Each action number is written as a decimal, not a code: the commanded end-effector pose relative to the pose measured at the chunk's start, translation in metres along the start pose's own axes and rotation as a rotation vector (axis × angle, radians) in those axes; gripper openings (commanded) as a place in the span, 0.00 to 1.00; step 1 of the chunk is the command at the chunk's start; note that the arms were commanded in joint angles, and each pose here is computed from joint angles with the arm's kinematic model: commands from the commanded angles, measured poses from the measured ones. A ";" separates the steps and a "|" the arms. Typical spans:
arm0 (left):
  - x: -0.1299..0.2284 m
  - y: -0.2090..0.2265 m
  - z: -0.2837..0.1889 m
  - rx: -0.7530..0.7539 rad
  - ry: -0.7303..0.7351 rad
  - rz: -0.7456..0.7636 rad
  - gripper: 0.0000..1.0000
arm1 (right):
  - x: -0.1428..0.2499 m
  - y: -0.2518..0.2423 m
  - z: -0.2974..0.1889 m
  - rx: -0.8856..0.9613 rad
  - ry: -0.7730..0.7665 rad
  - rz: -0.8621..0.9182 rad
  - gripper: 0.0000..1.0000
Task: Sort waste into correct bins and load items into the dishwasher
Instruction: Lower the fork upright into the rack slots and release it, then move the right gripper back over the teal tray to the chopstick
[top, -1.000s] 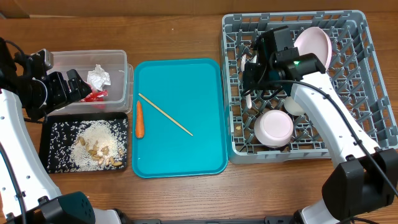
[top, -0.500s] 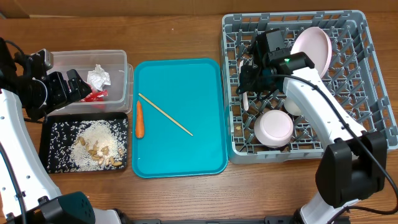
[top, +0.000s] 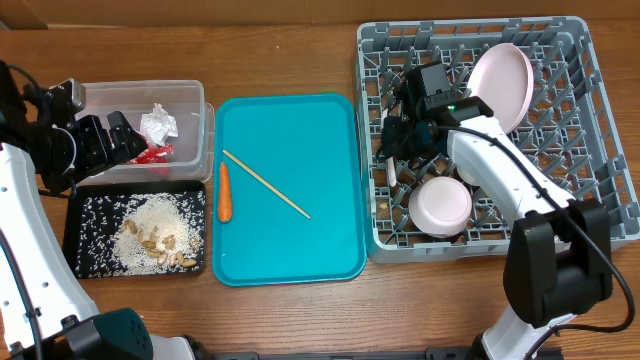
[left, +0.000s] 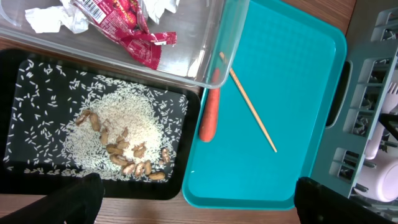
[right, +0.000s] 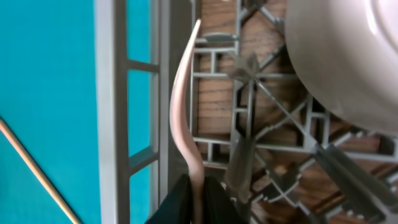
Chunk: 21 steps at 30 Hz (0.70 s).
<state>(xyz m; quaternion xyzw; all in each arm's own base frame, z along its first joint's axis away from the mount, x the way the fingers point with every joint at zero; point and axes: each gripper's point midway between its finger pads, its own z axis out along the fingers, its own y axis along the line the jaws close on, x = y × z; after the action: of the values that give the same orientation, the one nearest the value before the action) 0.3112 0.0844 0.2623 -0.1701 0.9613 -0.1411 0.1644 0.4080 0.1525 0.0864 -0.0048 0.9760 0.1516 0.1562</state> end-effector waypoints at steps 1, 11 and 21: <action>-0.004 0.000 -0.005 -0.008 -0.022 -0.001 1.00 | 0.000 0.002 0.001 -0.007 -0.002 -0.006 0.19; -0.004 0.000 -0.005 -0.008 -0.021 -0.001 1.00 | -0.011 0.010 -0.017 -0.017 -0.031 -0.010 0.24; -0.004 0.000 -0.005 -0.008 -0.021 -0.001 1.00 | -0.028 0.064 -0.100 -0.203 -0.173 -0.081 0.29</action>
<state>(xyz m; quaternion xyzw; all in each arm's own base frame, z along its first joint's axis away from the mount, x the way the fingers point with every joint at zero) 0.3112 0.0844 0.2622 -0.1701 0.9613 -0.1409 0.1644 0.4046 0.1658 0.1441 -0.0218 0.9621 0.1941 0.1901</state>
